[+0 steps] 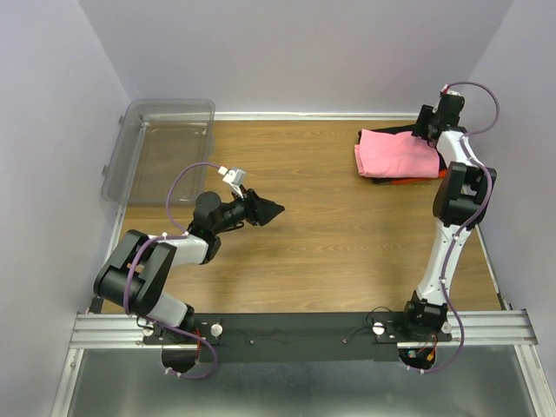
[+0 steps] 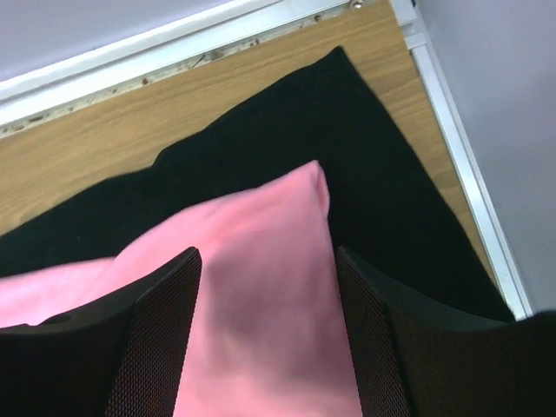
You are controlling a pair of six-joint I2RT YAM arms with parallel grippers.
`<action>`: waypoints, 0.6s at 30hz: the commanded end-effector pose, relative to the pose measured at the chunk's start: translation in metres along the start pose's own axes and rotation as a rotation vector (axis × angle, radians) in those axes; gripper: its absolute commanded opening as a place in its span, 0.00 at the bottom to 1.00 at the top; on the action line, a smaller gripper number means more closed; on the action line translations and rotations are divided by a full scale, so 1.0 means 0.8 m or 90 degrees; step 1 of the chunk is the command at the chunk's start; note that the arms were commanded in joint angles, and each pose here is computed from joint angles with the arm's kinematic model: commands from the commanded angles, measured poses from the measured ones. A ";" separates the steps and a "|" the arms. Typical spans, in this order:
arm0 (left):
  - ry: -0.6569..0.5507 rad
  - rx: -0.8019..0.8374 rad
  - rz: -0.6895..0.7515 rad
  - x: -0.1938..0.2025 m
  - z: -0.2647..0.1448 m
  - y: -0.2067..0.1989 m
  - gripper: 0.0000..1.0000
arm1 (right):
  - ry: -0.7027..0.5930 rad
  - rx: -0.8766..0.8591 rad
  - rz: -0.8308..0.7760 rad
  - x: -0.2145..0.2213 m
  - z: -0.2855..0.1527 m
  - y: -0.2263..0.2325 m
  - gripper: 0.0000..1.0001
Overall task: Fold and stack the t-shirts
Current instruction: Neatly place the folded tshirt to the corner
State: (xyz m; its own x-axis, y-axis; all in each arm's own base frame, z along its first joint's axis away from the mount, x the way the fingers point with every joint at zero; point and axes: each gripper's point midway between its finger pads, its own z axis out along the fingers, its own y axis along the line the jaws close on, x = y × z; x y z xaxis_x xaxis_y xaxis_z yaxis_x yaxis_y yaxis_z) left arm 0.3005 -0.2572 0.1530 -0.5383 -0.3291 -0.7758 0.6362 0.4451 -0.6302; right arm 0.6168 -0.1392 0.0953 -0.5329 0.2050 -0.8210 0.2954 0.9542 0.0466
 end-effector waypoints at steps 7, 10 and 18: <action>0.002 0.006 0.018 -0.009 0.006 0.000 0.61 | 0.026 -0.010 0.057 0.021 0.037 -0.030 0.67; 0.000 0.004 0.016 -0.010 0.006 0.000 0.61 | 0.034 -0.050 0.073 0.024 0.039 -0.022 0.56; 0.006 -0.007 0.011 -0.006 0.004 0.005 0.61 | 0.007 -0.130 0.090 -0.010 0.022 0.002 0.05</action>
State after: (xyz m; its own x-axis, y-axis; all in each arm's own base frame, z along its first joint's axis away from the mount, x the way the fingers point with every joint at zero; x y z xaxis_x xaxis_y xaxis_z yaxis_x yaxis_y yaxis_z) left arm 0.3030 -0.2581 0.1524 -0.5458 -0.3205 -0.7742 0.6306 0.4514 -0.6314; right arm 0.6276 -0.1530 0.0706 -0.5294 0.3131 -0.7885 0.2628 0.9442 0.1985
